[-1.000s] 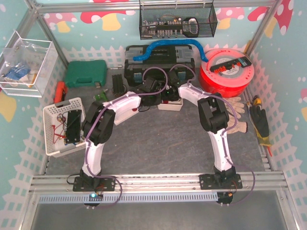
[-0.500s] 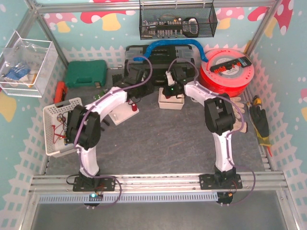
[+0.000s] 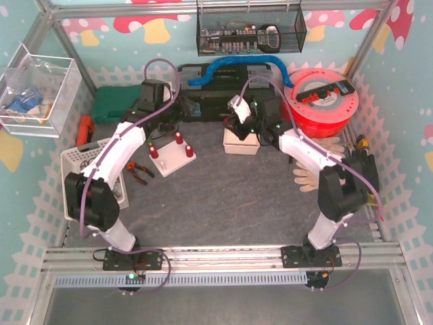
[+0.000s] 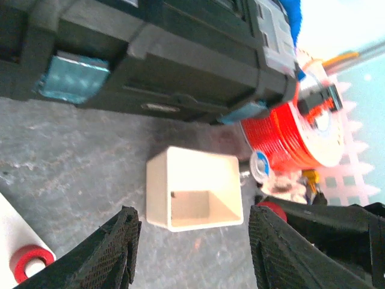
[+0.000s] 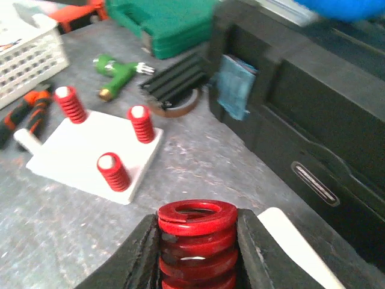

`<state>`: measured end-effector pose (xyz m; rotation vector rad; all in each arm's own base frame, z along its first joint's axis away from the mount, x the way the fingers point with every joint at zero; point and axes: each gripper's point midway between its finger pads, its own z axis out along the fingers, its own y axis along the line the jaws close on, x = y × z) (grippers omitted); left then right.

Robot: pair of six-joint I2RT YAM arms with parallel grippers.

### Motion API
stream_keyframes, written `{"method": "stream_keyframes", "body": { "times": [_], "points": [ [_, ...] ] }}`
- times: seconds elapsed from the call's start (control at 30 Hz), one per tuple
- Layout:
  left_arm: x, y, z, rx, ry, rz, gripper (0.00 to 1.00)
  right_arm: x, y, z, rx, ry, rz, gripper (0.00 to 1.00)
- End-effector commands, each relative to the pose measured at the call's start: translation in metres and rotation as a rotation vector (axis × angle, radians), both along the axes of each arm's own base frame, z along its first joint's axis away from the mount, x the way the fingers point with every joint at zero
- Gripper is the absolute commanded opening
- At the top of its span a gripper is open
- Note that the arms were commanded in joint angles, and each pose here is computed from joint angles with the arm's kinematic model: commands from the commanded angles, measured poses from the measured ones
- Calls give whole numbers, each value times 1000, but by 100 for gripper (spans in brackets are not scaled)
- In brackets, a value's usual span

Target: Install the large spring

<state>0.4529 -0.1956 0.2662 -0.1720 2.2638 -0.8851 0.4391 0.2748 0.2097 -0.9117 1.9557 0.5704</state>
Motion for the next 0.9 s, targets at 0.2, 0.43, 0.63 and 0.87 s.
{"method": "stream_keyframes", "body": {
  "times": [0.2, 0.43, 0.63, 0.87],
  "points": [
    [-62, -37, 0, -40, 8, -316, 52, -47, 58, 63, 68, -427, 262, 4],
    [-79, -51, -3, -82, 25, -406, 55, -44, 72, 63, 68, -445, 282, 3],
    [-81, -56, -13, -114, 65, -422, 52, -46, 76, 62, 64, -457, 306, 2],
    [-72, -64, -9, -139, 69, -429, 46, -59, 82, 61, 80, -480, 362, 2]
  ]
}}
